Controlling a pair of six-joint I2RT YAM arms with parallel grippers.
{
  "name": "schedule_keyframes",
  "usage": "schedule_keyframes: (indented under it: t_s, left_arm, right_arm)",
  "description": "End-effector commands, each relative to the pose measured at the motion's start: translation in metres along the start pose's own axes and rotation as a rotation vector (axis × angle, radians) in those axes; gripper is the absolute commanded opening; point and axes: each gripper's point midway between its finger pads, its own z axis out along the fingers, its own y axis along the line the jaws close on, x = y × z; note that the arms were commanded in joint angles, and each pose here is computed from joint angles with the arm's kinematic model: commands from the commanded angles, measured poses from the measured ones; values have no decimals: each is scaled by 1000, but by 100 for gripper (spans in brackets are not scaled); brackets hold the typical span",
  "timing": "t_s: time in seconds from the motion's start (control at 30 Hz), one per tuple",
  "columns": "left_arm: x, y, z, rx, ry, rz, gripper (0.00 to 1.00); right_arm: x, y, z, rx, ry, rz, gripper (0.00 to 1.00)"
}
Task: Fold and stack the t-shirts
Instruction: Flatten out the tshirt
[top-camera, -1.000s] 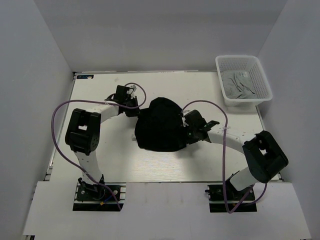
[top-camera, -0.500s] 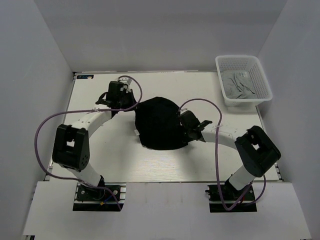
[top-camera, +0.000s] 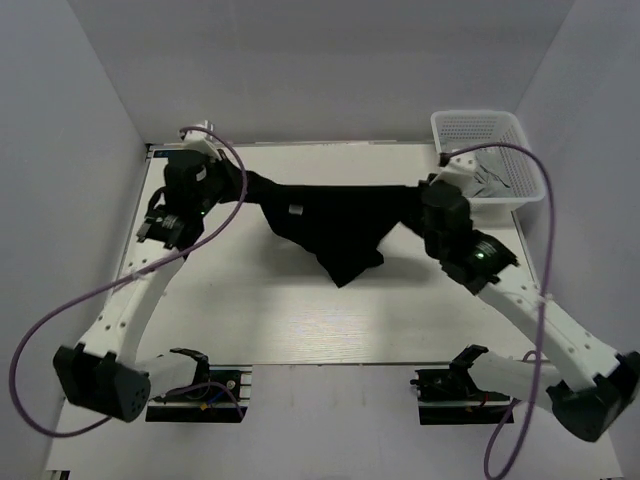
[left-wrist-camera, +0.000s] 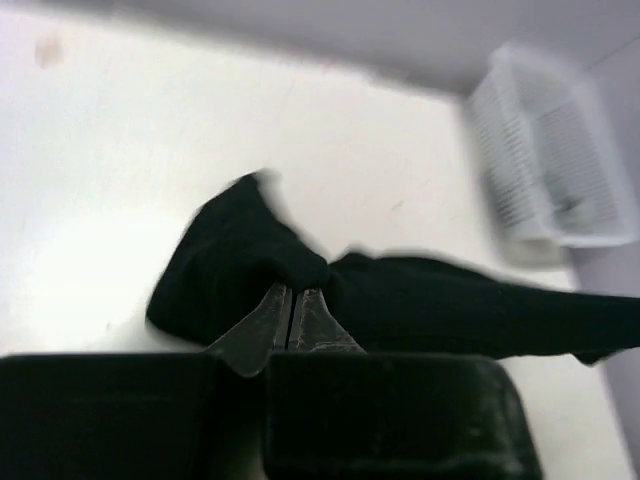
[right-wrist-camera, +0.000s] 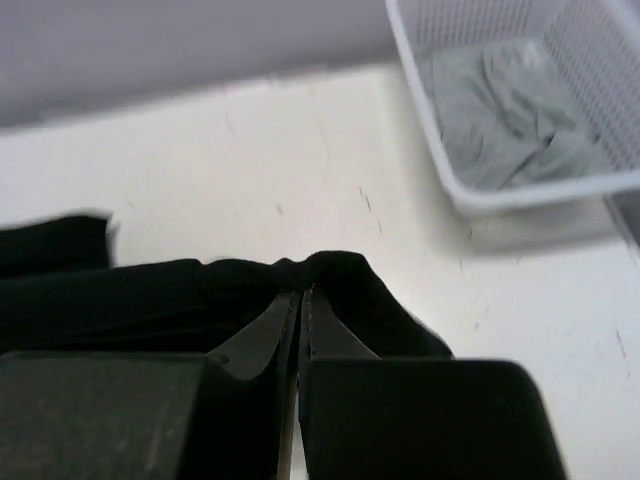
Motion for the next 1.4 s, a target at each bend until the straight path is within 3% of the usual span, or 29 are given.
schedule_keyframes:
  t_s: [0.0, 0.3, 0.5, 0.7, 0.8, 0.9, 1.03, 1.17, 1.2, 1.27, 1.37]
  left_arm:
    - [-77, -43, -64, 121, -214, 9, 0]
    - [-179, -128, -212, 430, -507, 75, 0]
    - [-207, -174, -321, 641, -627, 159, 0]
    - [-223, -196, -394, 754, -727, 197, 0]
    - [-226, -202, -396, 784, -737, 216, 0]
    - [-232, -199, -364, 742, -698, 200, 0]
    - [-234, -186, -298, 638, -620, 166, 0]
    - [-212, -150, -181, 453, -488, 129, 0]
    - [-209, -135, -155, 386, -480, 109, 0]
    - [-180, -104, -75, 264, -370, 95, 0]
    - [-142, -49, 6, 52, -260, 70, 0]
  right_arm:
    - [-79, -28, -39, 26, -195, 58, 0]
    - [-220, -27, -172, -405, -489, 165, 0]
    - [-273, -20, -262, -715, -634, 119, 0]
    - [-305, -40, -314, -790, -757, 150, 0]
    - [-313, -44, -316, -771, -775, 166, 0]
    - [-315, -43, -295, -699, -768, 176, 0]
    - [-308, -35, -237, -512, -702, 156, 0]
    - [-277, -16, -135, -224, -560, 129, 0]
    - [-266, -10, -110, -158, -527, 55, 0]
    - [-250, -8, -76, -36, -500, 38, 0]
    - [-205, 24, 1, 24, -395, -44, 0]
